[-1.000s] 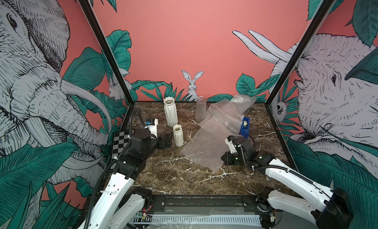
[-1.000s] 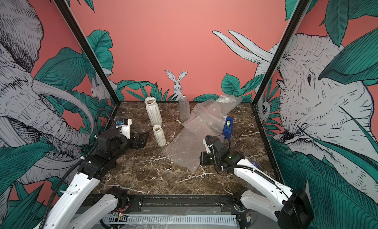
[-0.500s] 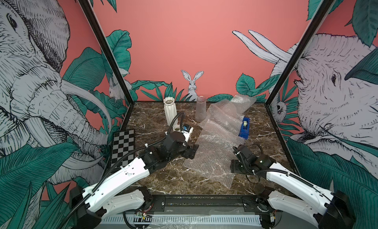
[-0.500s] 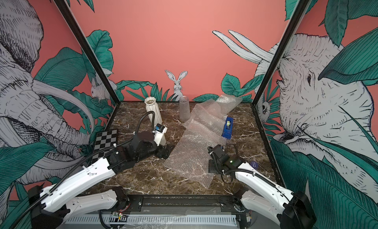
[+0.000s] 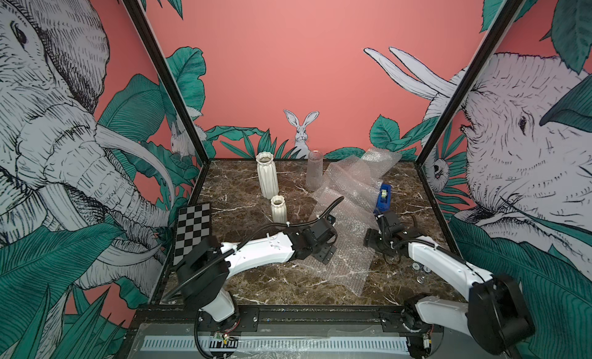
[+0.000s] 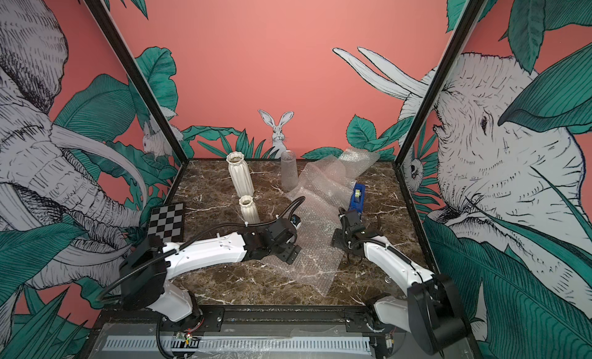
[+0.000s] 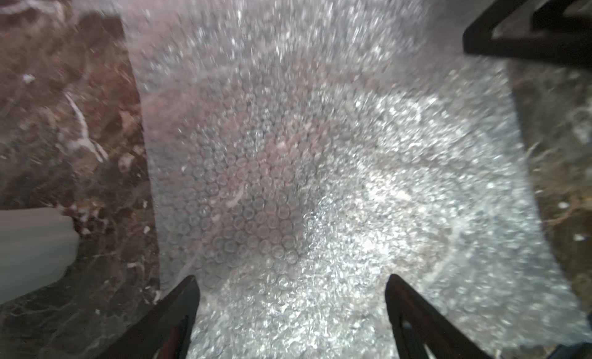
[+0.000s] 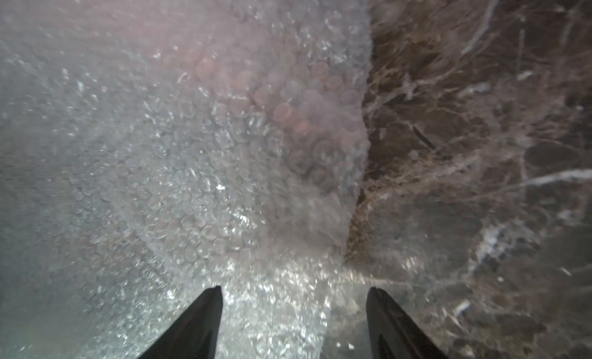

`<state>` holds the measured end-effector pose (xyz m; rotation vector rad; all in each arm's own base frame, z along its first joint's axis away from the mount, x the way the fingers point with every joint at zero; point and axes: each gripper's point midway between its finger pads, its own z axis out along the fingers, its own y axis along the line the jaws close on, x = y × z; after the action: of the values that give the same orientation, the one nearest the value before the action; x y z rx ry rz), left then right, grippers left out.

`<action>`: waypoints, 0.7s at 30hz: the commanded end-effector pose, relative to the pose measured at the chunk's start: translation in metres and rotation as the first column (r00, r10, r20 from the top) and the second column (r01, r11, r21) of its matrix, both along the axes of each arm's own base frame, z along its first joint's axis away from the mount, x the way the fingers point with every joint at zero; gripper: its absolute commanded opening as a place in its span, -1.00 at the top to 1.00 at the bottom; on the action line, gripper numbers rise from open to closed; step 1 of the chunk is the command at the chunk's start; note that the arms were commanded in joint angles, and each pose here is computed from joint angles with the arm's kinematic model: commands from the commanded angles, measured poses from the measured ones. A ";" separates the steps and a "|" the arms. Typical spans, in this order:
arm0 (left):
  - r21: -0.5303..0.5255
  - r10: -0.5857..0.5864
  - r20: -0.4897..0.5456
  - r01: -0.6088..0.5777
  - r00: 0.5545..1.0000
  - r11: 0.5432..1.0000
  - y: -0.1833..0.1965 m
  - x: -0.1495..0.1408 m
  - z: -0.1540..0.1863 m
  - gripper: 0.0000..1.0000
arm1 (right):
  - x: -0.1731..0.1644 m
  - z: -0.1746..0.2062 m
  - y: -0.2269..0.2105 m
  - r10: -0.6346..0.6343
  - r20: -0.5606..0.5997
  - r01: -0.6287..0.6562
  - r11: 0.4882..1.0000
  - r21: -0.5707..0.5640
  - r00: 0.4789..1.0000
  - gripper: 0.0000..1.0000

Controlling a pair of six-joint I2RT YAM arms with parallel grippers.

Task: Wrap vases in bubble wrap
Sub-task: Adjust the bubble wrap at the center of the board.

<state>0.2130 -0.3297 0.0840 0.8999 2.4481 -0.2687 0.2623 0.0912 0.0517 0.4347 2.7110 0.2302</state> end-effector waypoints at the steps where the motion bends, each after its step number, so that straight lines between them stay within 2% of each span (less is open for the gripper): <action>1: -0.026 0.032 -0.063 -0.033 0.998 0.999 -0.006 -0.006 -0.005 -0.85 | 0.026 0.003 0.008 0.033 0.045 -0.034 0.999 0.005 0.998 -0.47; 3: -0.012 0.040 -0.085 -0.041 0.996 0.999 -0.003 -0.009 -0.016 -0.86 | 0.031 -0.003 0.009 0.043 0.029 -0.043 0.999 -0.007 0.999 -0.49; 7: 0.039 0.053 -0.147 -0.047 0.988 0.998 0.005 -0.019 -0.037 -0.86 | 0.048 -0.006 0.027 0.092 0.038 -0.094 0.995 0.040 0.995 -0.50; 11: 0.013 0.061 -0.207 -0.059 0.976 0.998 0.007 -0.033 -0.055 -0.83 | 0.061 -0.007 0.043 0.159 0.025 -0.160 0.984 0.072 0.987 -0.45; 21: -0.012 0.014 -0.234 -0.018 0.972 1.000 -0.002 -0.062 -0.055 -0.82 | 0.092 -0.012 0.069 0.226 0.010 -0.227 0.972 0.062 0.974 -0.47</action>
<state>0.1662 -0.3259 0.0254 0.8853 2.6562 -0.3481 0.3460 0.1509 0.0310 0.1857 2.7758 0.3650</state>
